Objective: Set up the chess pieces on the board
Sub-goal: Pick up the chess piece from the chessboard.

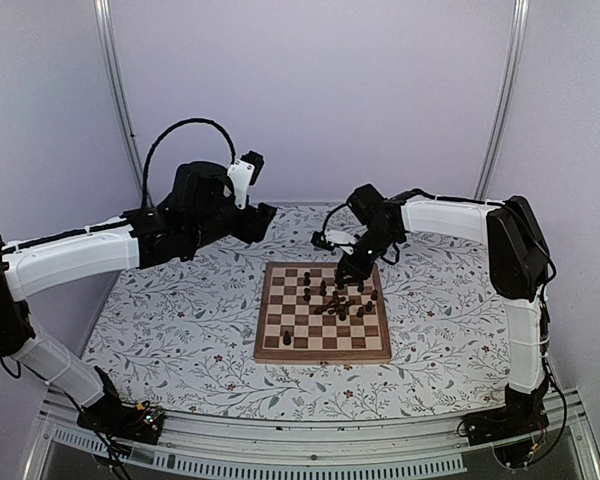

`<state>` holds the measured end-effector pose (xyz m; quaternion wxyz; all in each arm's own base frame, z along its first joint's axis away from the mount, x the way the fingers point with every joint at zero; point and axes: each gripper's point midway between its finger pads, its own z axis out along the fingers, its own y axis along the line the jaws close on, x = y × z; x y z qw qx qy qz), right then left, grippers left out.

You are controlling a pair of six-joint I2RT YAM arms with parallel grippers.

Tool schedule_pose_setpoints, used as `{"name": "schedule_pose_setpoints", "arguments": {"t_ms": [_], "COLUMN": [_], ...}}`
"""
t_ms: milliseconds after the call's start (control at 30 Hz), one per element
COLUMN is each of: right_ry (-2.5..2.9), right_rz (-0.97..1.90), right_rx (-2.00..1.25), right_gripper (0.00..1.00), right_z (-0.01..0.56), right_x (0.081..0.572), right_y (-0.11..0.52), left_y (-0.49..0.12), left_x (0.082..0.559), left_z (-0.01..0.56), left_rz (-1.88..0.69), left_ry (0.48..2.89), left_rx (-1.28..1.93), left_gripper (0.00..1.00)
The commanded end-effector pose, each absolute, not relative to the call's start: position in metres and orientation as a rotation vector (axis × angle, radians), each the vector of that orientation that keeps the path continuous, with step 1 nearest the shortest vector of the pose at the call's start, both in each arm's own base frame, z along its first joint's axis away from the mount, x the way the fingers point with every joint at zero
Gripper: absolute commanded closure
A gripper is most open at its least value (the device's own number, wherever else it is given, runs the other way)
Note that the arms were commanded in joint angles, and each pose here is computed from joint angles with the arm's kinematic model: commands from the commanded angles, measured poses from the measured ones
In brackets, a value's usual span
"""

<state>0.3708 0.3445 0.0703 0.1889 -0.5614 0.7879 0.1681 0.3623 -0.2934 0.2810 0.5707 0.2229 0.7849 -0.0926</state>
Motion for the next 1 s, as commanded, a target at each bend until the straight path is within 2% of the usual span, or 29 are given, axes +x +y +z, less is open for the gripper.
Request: {"name": "schedule_pose_setpoints", "arguments": {"t_ms": [0, 133, 300, 433, 733, 967], "right_ry": [2.228, 2.229, 2.215, 2.185, 2.129, 2.017], "right_rz": [0.462, 0.462, 0.448, 0.426, 0.423, 0.567], "right_rx": [-1.588, -1.588, -1.58, -1.567, -1.552, -1.734], "right_gripper": [0.7, 0.75, 0.88, 0.93, 0.95, 0.94], "right_z": [0.066, 0.066, 0.073, 0.089, 0.128, 0.129], "right_x": [0.367, 0.366, 0.367, 0.37, 0.356, 0.285], "right_y": [0.343, 0.342, 0.341, 0.34, 0.331, 0.326], "left_y": [-0.299, -0.3, -0.302, -0.304, -0.308, -0.309], "left_x": [0.364, 0.364, 0.363, 0.361, 0.36, 0.36], "left_z": [0.286, 0.286, 0.283, 0.283, 0.276, 0.273], "left_rz": [-0.227, -0.229, -0.225, -0.222, -0.196, -0.199], "left_ry": [1.834, 1.835, 1.839, 1.834, 1.839, 1.847], "left_rx": [0.533, 0.536, 0.547, 0.558, 0.575, 0.573], "left_gripper": [0.31, 0.31, 0.31, 0.31, 0.31, 0.3]}}
